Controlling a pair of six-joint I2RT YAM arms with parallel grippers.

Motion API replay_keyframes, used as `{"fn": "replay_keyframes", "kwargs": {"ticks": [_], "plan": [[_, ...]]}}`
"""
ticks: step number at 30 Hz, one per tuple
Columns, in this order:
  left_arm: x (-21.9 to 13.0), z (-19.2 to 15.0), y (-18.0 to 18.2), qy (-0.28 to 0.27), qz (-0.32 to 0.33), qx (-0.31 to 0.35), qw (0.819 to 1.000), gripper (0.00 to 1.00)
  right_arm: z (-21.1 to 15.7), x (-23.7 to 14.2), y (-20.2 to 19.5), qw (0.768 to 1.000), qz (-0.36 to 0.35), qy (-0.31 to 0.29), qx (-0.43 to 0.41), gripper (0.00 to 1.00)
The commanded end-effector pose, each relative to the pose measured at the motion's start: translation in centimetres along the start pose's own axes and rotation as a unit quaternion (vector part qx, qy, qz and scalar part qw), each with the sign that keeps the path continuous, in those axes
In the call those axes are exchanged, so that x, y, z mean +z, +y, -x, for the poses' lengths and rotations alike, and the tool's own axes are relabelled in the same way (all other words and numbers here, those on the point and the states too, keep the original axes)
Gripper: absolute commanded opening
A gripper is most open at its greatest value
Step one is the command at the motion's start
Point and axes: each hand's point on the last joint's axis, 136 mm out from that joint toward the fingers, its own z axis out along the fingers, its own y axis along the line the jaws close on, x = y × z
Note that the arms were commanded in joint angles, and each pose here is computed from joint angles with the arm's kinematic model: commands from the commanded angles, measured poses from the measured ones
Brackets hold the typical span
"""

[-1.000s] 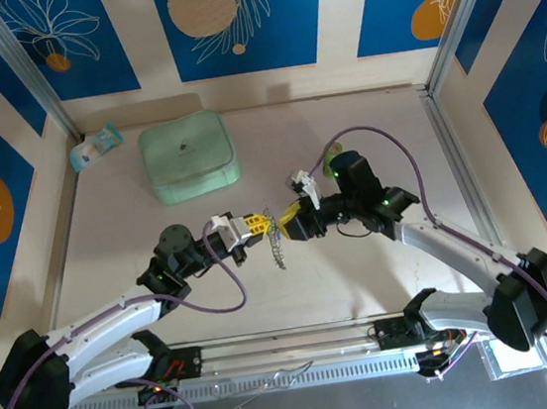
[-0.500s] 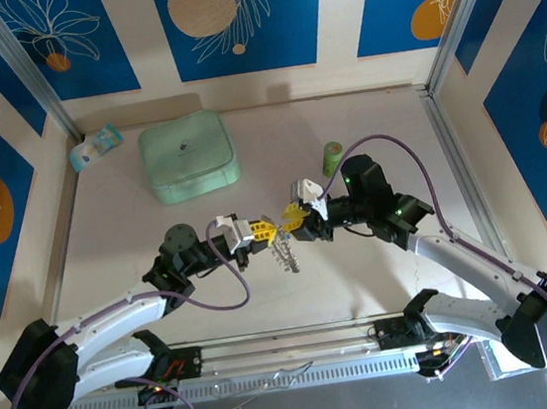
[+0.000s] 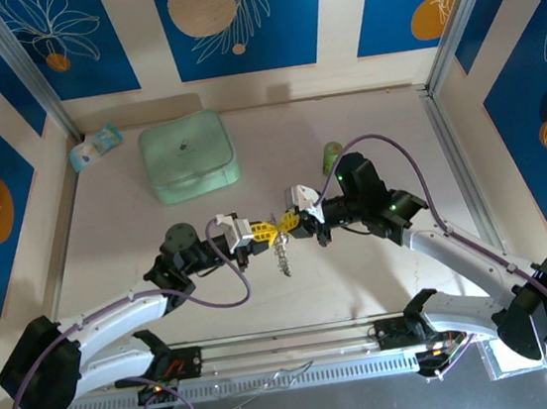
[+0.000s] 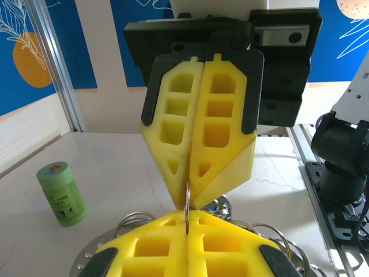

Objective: Put the keys on the keyring

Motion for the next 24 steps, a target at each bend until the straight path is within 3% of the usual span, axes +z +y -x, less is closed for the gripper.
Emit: {"fn": "replay_keyframes", "kwargs": {"ticks": [1, 2, 4, 10, 16, 20, 24], "plan": [[0.2, 1.9, 0.0, -0.022, 0.001, 0.010, 1.000, 0.04, 1.1, -0.1, 0.4, 1.000, 0.015, 0.000, -0.019, 0.00], [0.2, 1.3, 0.5, -0.001, 0.015, 0.006, 1.000, 0.18, 0.9, -0.3, 0.3, 1.000, 0.012, 0.012, -0.022, 0.00], [0.1, 0.1, 0.8, 0.045, 0.023, 0.009, 0.999, 0.25, 0.5, -0.6, 0.1, 0.999, 0.002, 0.040, -0.029, 0.00], [-0.1, -2.5, 0.9, 0.153, 0.012, 0.012, 0.988, 0.21, 0.3, -1.0, 0.3, 0.992, -0.002, 0.111, -0.066, 0.00], [0.1, -1.6, 0.8, 0.145, 0.001, 0.020, 0.989, 0.17, -0.1, -0.3, 0.4, 0.982, 0.003, 0.162, -0.098, 0.00], [0.4, -0.9, 0.5, 0.127, -0.008, 0.024, 0.992, 0.15, 0.3, 0.3, 1.0, 0.982, 0.023, 0.158, -0.105, 0.00], [0.5, 0.0, 0.4, 0.106, -0.012, 0.026, 0.994, 0.06, 0.3, 0.8, 1.5, 0.983, 0.035, 0.149, -0.099, 0.00]]}}
